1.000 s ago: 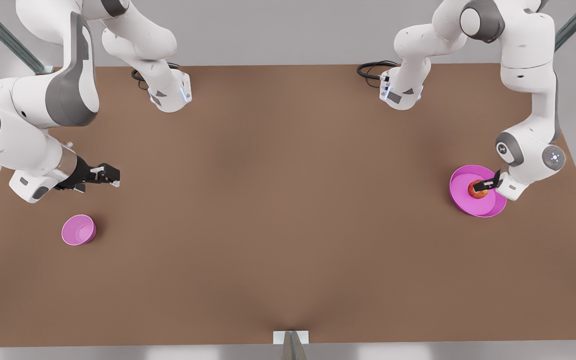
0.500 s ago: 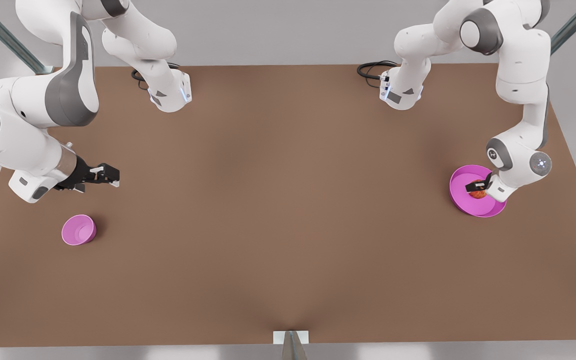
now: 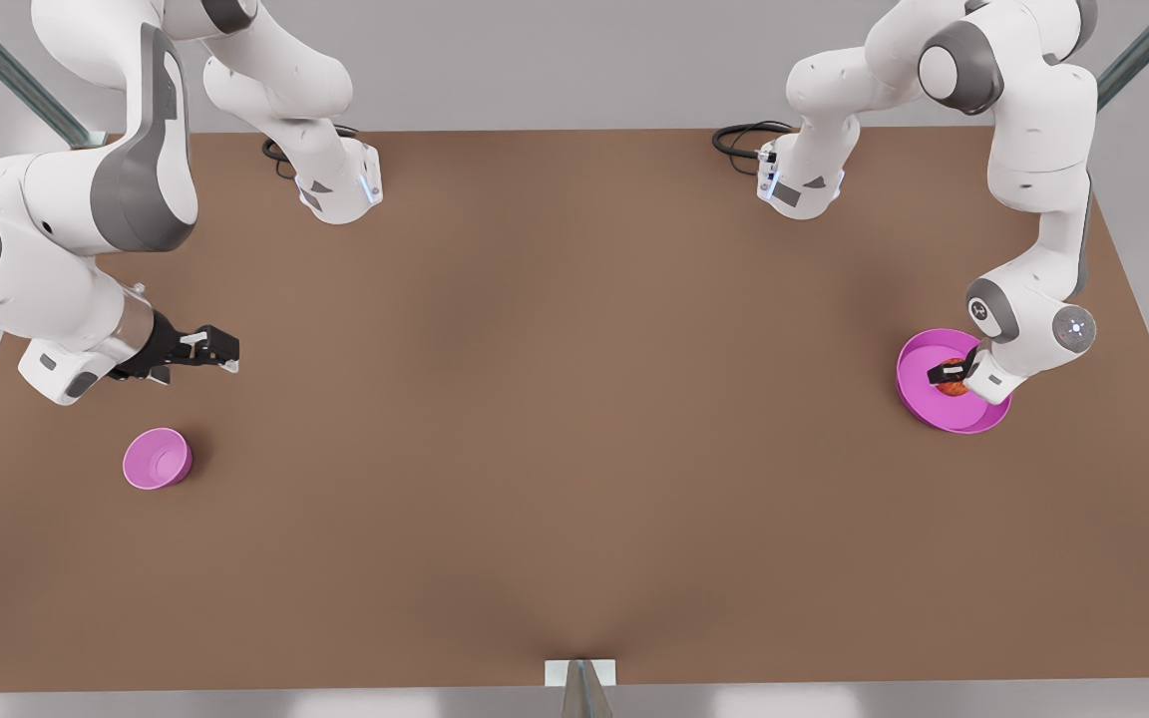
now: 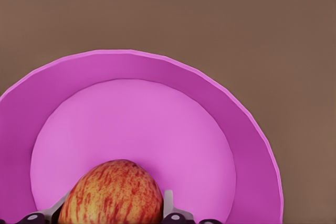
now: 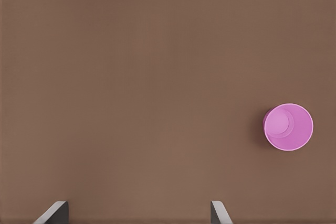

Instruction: Use the left arm to pick up the apple from the plate, transfer it to the gripper of the right arm, and then use the right arm to place it into the bowl

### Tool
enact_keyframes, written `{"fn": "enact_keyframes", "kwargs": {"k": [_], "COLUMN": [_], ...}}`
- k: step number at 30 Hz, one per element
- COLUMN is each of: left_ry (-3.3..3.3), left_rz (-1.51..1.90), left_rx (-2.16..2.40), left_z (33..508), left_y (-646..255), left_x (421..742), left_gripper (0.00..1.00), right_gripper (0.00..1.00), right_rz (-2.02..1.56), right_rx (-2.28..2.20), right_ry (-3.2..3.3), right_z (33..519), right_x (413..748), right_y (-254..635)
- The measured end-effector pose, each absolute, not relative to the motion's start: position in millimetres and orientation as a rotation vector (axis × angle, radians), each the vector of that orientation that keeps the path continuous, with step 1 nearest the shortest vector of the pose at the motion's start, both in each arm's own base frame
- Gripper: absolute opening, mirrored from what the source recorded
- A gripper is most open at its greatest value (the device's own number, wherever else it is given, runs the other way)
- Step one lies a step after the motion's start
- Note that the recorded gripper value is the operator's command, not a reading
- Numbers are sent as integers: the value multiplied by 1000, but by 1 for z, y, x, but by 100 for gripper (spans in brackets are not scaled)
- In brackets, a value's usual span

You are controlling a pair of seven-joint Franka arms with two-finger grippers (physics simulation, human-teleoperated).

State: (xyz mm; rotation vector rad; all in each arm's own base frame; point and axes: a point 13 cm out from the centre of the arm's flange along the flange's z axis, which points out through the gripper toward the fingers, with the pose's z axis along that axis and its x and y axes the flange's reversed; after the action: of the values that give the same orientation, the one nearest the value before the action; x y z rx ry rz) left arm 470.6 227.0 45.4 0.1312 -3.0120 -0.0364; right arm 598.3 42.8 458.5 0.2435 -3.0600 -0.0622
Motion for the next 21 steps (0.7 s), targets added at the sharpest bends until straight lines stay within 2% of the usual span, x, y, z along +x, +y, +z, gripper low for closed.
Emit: {"fn": "enact_keyframes", "kwargs": {"k": [7, 14, 16, 18, 21], "left_ry": [-3019, -3095, -3135, -3201, -3274], "left_rz": [-42, -74, -78, -56, 129], "left_rx": [117, 87, 46, -27, -131], "left_z": [48, 84, 104, 130, 155], "left_y": [228, 231, 223, 194, 96], "left_x": [474, 509, 537, 583, 633], "left_gripper": [79, 74, 73, 73, 73], "right_gripper": [100, 100, 100, 100, 100], "right_rz": [-62, -63, -63, -62, -62], "right_rx": [252, 251, 252, 252, 251], "right_ry": [-3059, -3059, -3059, -3059, -3059], "right_z": [458, 458, 458, 458, 458], "right_x": [598, 598, 598, 598, 598], "right_y": [45, 44, 44, 44, 44]}}
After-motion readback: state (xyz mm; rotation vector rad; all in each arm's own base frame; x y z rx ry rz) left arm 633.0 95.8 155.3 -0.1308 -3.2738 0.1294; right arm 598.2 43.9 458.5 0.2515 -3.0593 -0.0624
